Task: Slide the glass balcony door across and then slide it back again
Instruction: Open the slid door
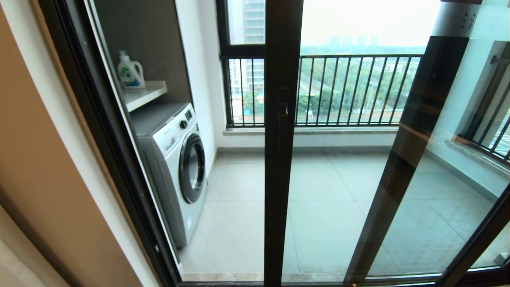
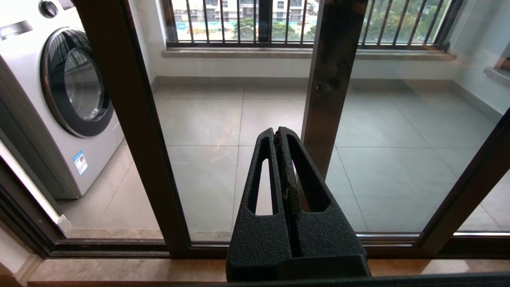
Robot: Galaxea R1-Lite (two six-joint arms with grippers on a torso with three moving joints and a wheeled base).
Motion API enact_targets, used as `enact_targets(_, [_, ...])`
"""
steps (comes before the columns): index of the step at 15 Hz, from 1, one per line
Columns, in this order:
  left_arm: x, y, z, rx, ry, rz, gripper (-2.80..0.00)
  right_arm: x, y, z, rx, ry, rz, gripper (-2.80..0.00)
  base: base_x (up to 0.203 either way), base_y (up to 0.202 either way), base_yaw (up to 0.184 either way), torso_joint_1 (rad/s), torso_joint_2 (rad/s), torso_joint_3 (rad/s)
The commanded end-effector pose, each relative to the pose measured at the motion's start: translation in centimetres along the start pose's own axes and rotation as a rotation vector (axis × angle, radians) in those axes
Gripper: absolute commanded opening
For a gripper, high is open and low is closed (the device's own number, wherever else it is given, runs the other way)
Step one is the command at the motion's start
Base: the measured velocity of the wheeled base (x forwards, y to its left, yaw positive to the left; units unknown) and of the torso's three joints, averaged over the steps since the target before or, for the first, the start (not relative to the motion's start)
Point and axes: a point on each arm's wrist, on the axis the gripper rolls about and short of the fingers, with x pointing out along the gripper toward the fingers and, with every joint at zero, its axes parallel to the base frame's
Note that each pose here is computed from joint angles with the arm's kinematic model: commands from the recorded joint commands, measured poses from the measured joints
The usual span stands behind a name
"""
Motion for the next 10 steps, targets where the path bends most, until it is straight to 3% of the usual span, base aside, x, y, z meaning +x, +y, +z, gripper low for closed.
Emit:
enact_targets(1, [0.02, 0.0, 0.02, 0.0, 0.002, 0.0, -2.8, 0.08, 0.02, -0.34, -0.012, 0.01, 0.004, -2.8, 0.0, 0.0, 0.0, 0.0, 0.0, 0.0])
enact_targets(10, [0.02, 0.0, 0.02, 0.0, 0.002, 0.0, -2.8, 0.09, 0.02, -0.33, 0.007, 0.012, 0.001, -2.8, 0.0, 0.0, 0.0, 0.0, 0.0, 0.0])
